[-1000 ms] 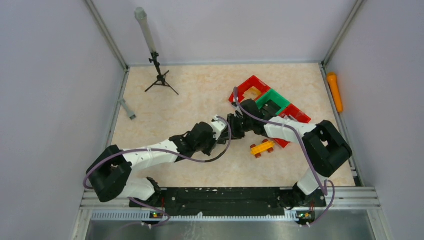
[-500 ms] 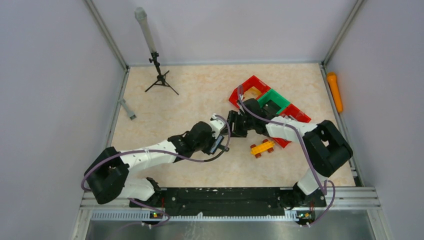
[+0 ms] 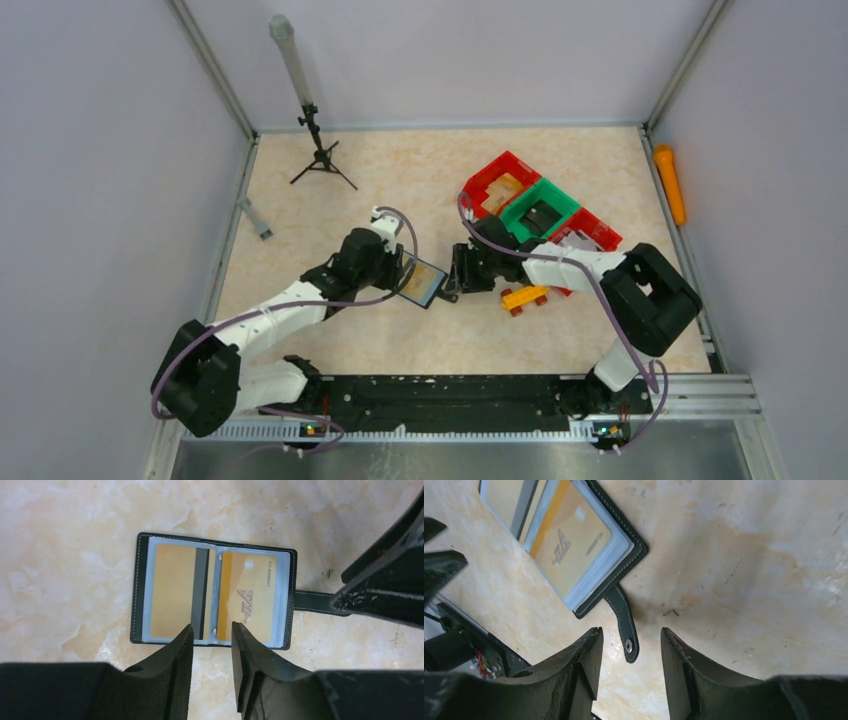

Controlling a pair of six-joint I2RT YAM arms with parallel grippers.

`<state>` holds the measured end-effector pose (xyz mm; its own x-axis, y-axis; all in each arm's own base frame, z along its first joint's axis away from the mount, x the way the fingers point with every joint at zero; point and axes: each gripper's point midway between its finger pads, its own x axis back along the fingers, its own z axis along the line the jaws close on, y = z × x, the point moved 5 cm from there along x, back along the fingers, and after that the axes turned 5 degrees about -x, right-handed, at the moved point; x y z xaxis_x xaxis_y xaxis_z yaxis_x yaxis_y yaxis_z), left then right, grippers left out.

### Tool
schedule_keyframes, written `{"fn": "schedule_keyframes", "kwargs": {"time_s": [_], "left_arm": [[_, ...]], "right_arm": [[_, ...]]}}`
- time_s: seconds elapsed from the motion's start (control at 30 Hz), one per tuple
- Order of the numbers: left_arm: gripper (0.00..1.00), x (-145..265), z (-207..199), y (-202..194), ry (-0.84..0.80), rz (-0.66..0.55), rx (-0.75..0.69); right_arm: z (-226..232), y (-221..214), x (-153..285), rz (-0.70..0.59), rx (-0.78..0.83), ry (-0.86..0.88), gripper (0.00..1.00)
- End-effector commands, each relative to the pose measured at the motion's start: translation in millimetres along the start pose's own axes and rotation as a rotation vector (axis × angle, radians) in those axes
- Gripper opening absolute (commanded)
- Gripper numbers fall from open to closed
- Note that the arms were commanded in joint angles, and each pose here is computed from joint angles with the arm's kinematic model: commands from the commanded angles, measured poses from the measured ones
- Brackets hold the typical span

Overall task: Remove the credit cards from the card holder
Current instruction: Remove the credit card from the card holder.

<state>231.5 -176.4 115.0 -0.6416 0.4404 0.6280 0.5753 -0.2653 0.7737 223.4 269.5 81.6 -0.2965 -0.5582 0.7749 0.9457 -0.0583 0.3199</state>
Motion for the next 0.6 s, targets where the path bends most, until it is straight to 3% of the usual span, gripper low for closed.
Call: {"fn": "schedule_keyframes", "kwargs": {"time_s": [0.0, 0.1, 0.17, 0.27, 0.37, 0.47, 0.57], "left_arm": [[0.40, 9.2, 4.1, 9.4, -0.017, -0.078, 0.081], [0.48, 12.2, 9.2, 10.9, -0.006, -0.101, 0.103], [0.59, 14.1, 12.5, 11.2, 0.009, -0.107, 0.117], [0.95, 18.1, 23.2, 12.8, 0.078, -0.136, 0.148], [0.99, 23.3, 34.6, 9.8, 0.147, -0.180, 0.221], [0.99, 20.7, 41.4, 6.7, 0.157, -0.205, 0.281], [0.99, 15.7, 40.8, 2.6, 0.142, -0.129, 0.290]], "right_arm": [[8.3, -10.0, -0.7, 0.011, 0.044, 0.024, 0.45], [11.3, -15.4, -6.2, 0.035, 0.037, 0.049, 0.39], [14.4, -18.0, -9.2, 0.043, 0.037, 0.066, 0.36], [18.2, -19.0, -12.1, 0.057, 0.036, 0.088, 0.23], [23.0, -15.6, -6.0, 0.043, 0.039, 0.099, 0.00], [25.2, -10.2, 5.3, 0.009, 0.051, 0.089, 0.00], [26.4, -9.3, 13.8, 0.007, 0.075, 0.086, 0.00]]}}
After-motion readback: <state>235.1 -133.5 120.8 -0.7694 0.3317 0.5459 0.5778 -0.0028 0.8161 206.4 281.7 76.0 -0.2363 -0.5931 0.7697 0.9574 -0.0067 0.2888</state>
